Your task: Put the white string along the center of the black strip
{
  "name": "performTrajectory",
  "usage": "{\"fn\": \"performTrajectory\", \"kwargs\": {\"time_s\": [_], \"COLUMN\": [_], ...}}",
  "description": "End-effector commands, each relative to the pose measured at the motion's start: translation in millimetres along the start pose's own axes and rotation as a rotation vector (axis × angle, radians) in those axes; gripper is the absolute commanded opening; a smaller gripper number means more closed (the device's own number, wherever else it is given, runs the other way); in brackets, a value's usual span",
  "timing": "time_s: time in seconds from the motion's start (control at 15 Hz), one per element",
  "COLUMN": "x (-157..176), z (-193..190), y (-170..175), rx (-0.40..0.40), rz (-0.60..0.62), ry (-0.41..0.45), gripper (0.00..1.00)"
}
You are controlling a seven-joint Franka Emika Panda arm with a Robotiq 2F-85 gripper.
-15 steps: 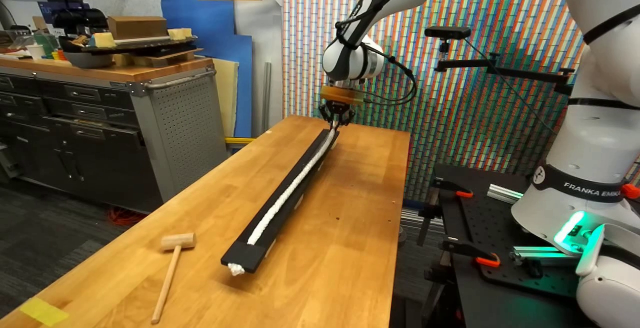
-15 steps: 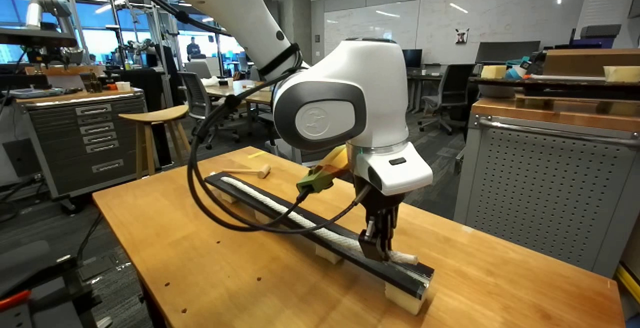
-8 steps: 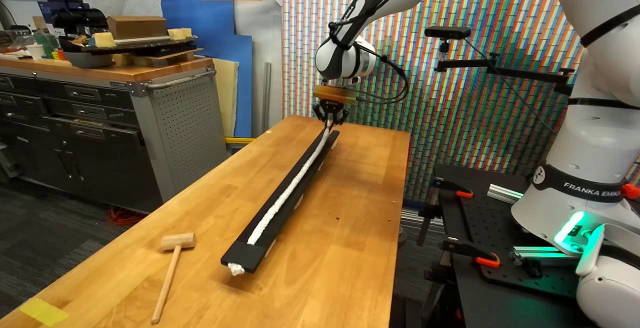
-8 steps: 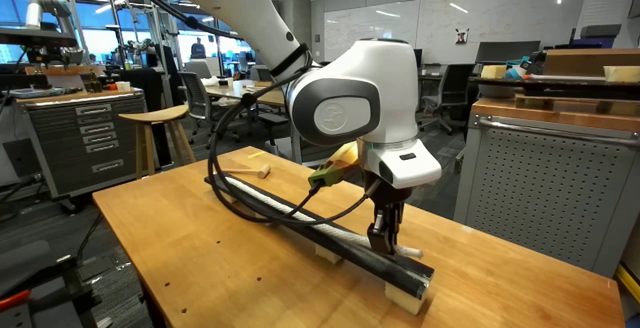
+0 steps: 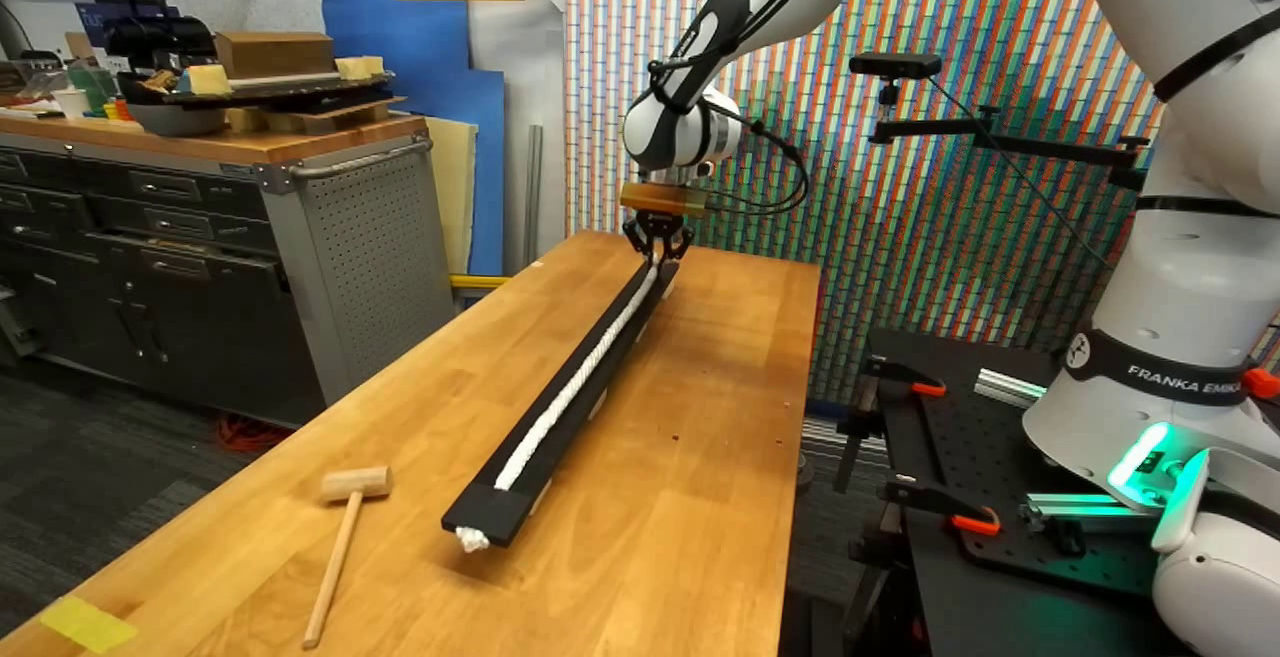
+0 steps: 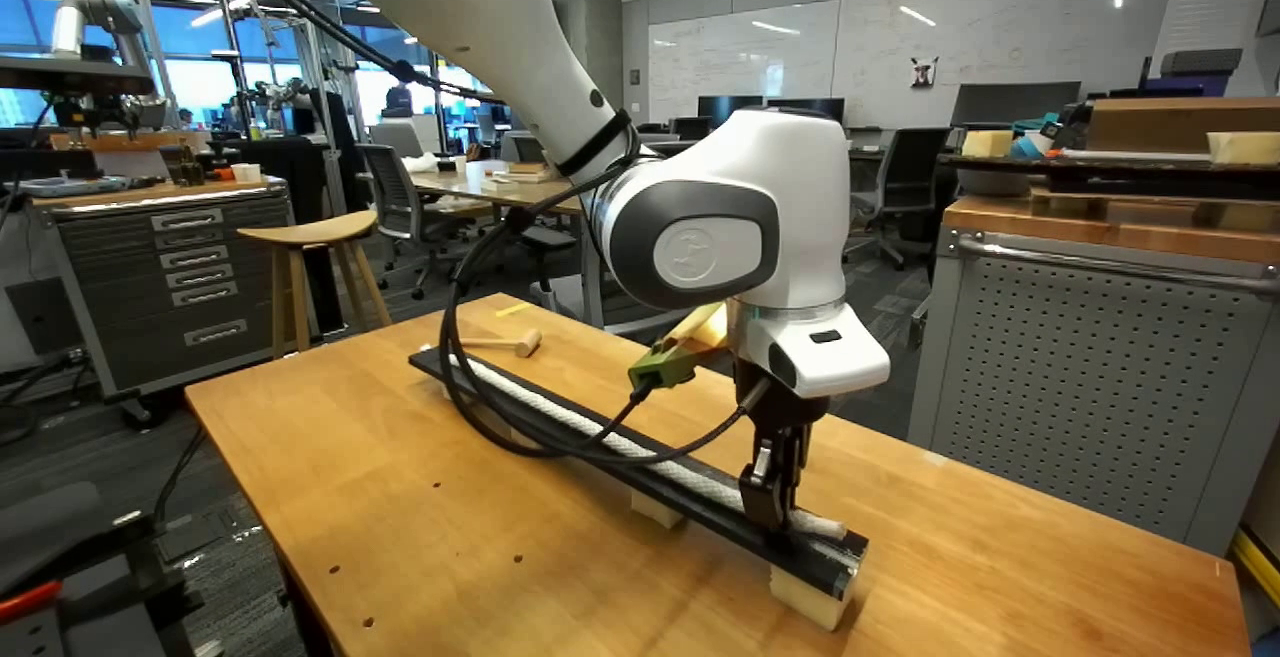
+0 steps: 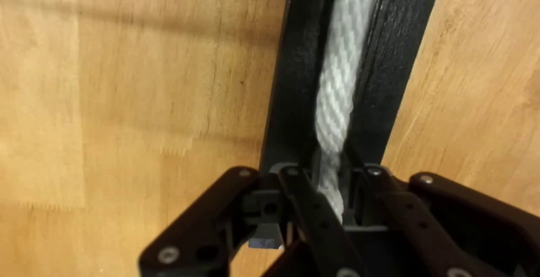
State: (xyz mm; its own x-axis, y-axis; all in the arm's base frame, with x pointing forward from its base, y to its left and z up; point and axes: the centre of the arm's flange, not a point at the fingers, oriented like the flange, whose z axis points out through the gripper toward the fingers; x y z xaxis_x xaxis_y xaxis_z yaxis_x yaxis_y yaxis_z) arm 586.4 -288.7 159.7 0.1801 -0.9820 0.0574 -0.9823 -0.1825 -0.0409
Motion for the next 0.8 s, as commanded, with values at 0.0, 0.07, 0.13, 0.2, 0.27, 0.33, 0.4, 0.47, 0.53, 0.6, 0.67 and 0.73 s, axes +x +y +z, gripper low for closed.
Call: {"fn": "performTrajectory", "kwargs": {"time_s": [0.0,0.07,0.13,0.2,0.27,0.33,0.4,0.47,0.53,0.6,0.67,0.73], "x": [10,11,11,12,14,15,16,17,16,16,16,17], "z": [-1,-2,-4,-4,-5,-6,-6,-5,-4,-3,-2,-2], "y": [-5,-4,-2,-1,2,4,5,6,6,5,5,3], "rx": [-0.032,-0.036,-0.045,-0.051,-0.061,-0.072,-0.076,-0.081,-0.085,-0.089,-0.088,-0.087], "rz": [0.035,0.049,0.065,0.086,0.108,0.126,0.139,0.149,0.154,0.158,0.159,0.157], "ry": [0.025,0.029,0.041,0.045,0.054,0.059,0.057,0.052,0.049,0.046,0.041,0.04], "gripper": [0.03,0.03,0.03,0.03,0.03,0.03,0.03,0.03,0.03,0.03,0.03,0.03]}}
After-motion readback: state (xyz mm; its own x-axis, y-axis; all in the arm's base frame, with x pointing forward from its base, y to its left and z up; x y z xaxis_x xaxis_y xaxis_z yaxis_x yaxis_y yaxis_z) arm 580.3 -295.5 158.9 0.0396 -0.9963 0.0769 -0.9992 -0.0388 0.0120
